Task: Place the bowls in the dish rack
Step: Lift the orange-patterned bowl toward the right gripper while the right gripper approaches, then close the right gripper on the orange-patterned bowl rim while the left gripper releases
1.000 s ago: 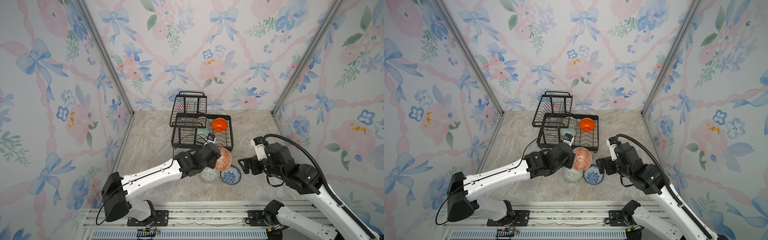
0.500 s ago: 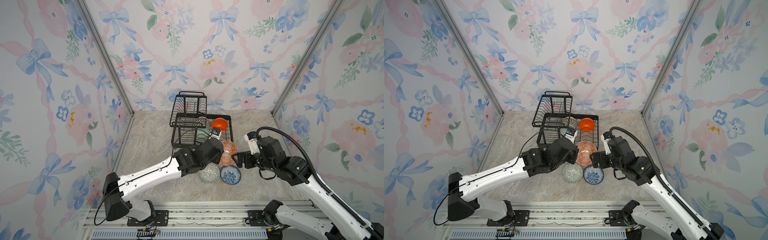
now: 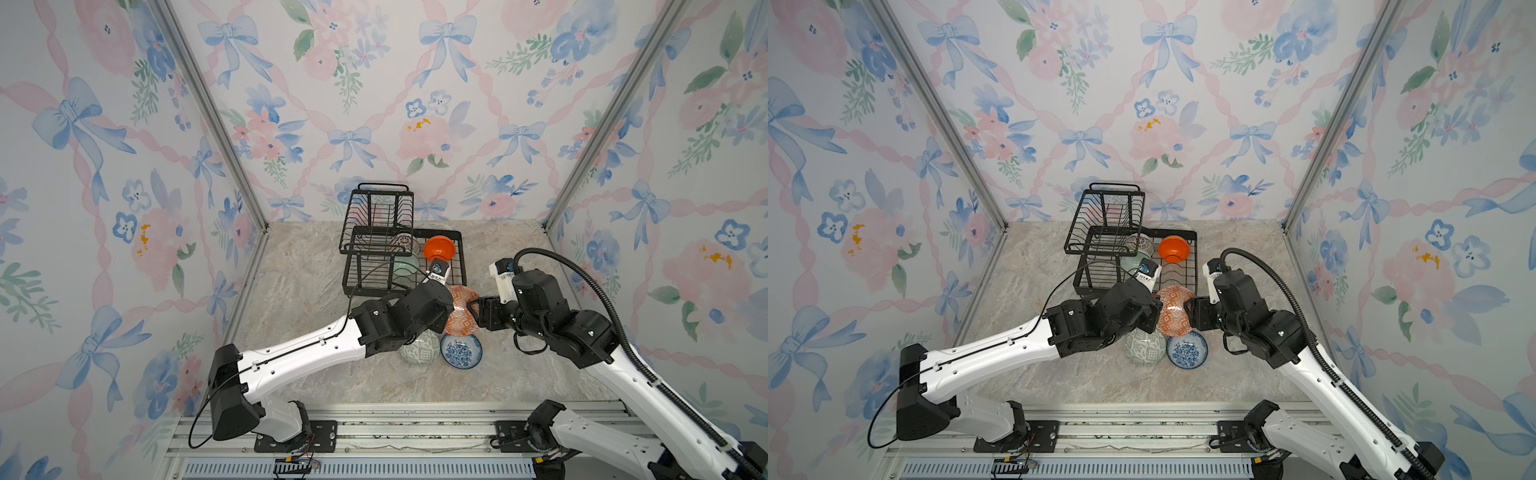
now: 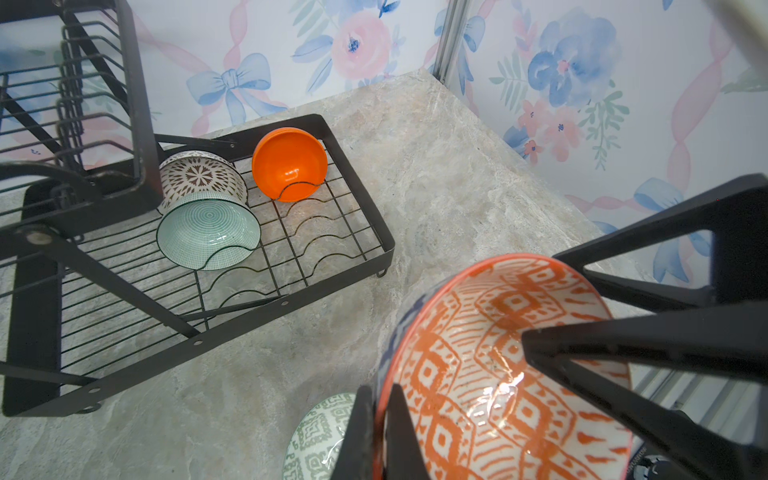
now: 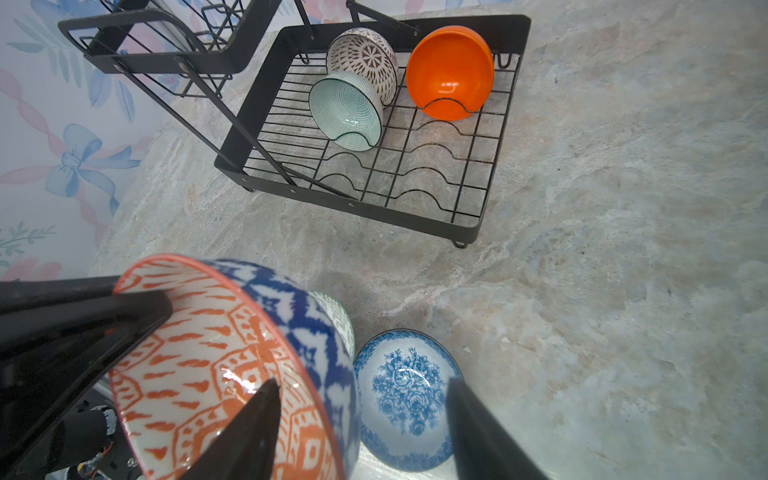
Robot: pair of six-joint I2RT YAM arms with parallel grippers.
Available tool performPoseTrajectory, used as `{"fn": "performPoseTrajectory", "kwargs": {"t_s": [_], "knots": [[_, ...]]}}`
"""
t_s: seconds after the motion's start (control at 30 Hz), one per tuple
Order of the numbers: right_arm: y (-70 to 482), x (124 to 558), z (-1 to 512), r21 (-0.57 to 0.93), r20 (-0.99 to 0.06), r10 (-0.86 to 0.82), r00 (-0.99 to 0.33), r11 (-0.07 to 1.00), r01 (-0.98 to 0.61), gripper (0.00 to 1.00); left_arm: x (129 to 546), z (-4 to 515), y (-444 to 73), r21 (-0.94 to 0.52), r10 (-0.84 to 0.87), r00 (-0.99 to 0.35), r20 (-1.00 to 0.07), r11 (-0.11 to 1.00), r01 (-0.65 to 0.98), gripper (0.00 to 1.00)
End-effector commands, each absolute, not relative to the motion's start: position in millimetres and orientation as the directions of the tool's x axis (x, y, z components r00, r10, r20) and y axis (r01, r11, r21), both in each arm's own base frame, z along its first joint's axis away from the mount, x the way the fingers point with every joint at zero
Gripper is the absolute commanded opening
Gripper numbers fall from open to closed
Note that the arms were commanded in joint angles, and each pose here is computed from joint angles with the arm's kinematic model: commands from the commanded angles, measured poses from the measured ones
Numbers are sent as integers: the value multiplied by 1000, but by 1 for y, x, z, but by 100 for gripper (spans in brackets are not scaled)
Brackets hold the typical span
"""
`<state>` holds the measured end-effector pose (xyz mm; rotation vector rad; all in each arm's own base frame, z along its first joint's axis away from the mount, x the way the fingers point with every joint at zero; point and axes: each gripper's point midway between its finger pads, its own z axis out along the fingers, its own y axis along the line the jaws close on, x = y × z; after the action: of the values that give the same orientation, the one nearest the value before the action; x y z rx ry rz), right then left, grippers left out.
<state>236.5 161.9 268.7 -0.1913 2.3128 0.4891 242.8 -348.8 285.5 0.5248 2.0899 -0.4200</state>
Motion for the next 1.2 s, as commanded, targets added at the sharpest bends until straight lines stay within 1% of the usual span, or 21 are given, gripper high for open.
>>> {"fn": "performPoseTrajectory", "kwargs": {"t_s": [0.0, 0.07, 0.1, 0.33, 0.4, 0.47, 0.57, 0.7, 0.8, 0.87, 0.9, 1.13, 1.17], "knots": [[160, 240, 272, 298, -716, 30, -698, 917, -266, 54, 245, 312, -348, -122, 148, -460, -876, 853, 507, 0], [159, 239, 271, 299, -714, 30, -699, 916, -266, 50, 244, 311, -348, -123, 147, -461, -875, 854, 505, 0], [159, 239, 271, 300, -714, 30, -699, 916, -267, 46, 245, 311, -347, -123, 146, -461, -875, 855, 504, 0], [161, 236, 268, 309, -701, 23, -712, 910, -275, 39, 245, 311, -346, -123, 145, -462, -875, 856, 502, 0], [162, 235, 267, 310, -698, 22, -716, 910, -274, 32, 245, 311, -346, -124, 145, -463, -875, 856, 502, 0], [162, 235, 267, 312, -696, 21, -718, 909, -275, 31, 245, 311, -347, -125, 144, -464, -874, 856, 501, 0], [162, 234, 266, 310, -691, 15, -723, 910, -277, 25, 245, 311, -347, -126, 142, -463, -875, 856, 501, 0], [162, 234, 265, 305, -687, 9, -727, 911, -277, 23, 245, 312, -348, -125, 144, -462, -875, 855, 503, 0], [161, 233, 264, 301, -684, 4, -730, 913, -277, 15, 245, 311, -349, -127, 145, -465, -873, 854, 504, 0], [162, 233, 264, 299, -682, -1, -731, 912, -280, 3, 245, 311, -349, -129, 143, -465, -874, 854, 504, 0], [162, 232, 262, 299, -680, -5, -734, 912, -283, 0, 245, 311, -349, -129, 143, -465, -874, 854, 504, 0], [155, 232, 271, 274, -701, -7, -713, 921, -278, 0, 243, 315, -351, -130, 147, -459, -876, 845, 519, 0], [153, 232, 273, 265, -706, -8, -708, 924, -275, 0, 242, 316, -351, -132, 147, -458, -877, 842, 522, 8]]}}
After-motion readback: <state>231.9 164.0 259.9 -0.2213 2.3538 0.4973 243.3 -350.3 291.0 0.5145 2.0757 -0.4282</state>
